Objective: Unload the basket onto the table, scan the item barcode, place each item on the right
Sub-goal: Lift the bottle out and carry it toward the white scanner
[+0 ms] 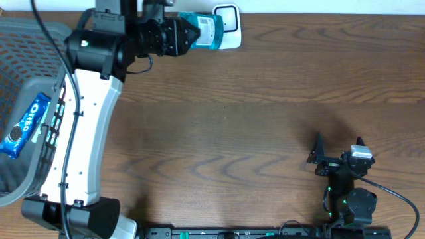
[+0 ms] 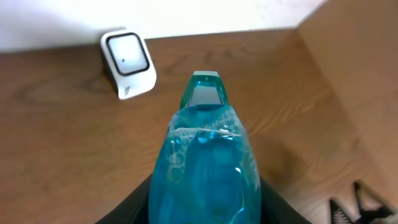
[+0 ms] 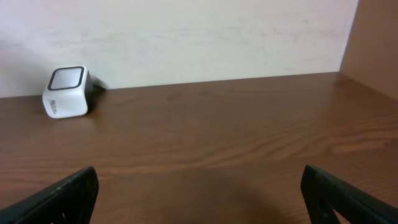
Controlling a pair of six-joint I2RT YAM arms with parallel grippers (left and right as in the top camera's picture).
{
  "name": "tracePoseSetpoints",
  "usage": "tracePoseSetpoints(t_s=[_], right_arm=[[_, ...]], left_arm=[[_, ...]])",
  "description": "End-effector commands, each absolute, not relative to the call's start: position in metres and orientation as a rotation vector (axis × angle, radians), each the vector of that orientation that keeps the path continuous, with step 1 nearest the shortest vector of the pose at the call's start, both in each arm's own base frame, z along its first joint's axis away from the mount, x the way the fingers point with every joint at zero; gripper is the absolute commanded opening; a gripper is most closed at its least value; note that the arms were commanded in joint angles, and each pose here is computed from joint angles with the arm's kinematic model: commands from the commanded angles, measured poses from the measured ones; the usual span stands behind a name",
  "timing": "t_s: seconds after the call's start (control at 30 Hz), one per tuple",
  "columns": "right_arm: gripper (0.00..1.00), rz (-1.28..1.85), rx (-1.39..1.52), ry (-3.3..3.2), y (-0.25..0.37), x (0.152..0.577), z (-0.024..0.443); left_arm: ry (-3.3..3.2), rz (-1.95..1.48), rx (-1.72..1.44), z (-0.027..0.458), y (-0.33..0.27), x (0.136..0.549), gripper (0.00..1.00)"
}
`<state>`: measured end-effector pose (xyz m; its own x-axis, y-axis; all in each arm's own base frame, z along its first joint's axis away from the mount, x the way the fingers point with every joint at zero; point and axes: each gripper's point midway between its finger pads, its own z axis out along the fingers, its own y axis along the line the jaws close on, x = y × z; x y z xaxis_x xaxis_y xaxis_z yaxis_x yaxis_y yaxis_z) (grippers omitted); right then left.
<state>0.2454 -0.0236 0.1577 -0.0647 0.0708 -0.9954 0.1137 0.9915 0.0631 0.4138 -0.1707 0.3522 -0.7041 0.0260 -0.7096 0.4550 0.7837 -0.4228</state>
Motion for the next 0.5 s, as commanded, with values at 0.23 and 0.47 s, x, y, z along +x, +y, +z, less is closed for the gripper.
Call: tracePoseSetpoints(t_s=[0.23, 0.47], right_arm=[[0.99, -0.057, 0.144, 1.636, -0.027, 0.245, 0.158], [0.99, -0.057, 0.144, 1.636, -0.027, 0.245, 0.158]], left_arm=[[2.075, -0.422, 0.617, 0.375, -0.178, 0.425, 0.24], [2.051, 0.025, 0.438, 0.372, -0.157, 0.464, 0.24]])
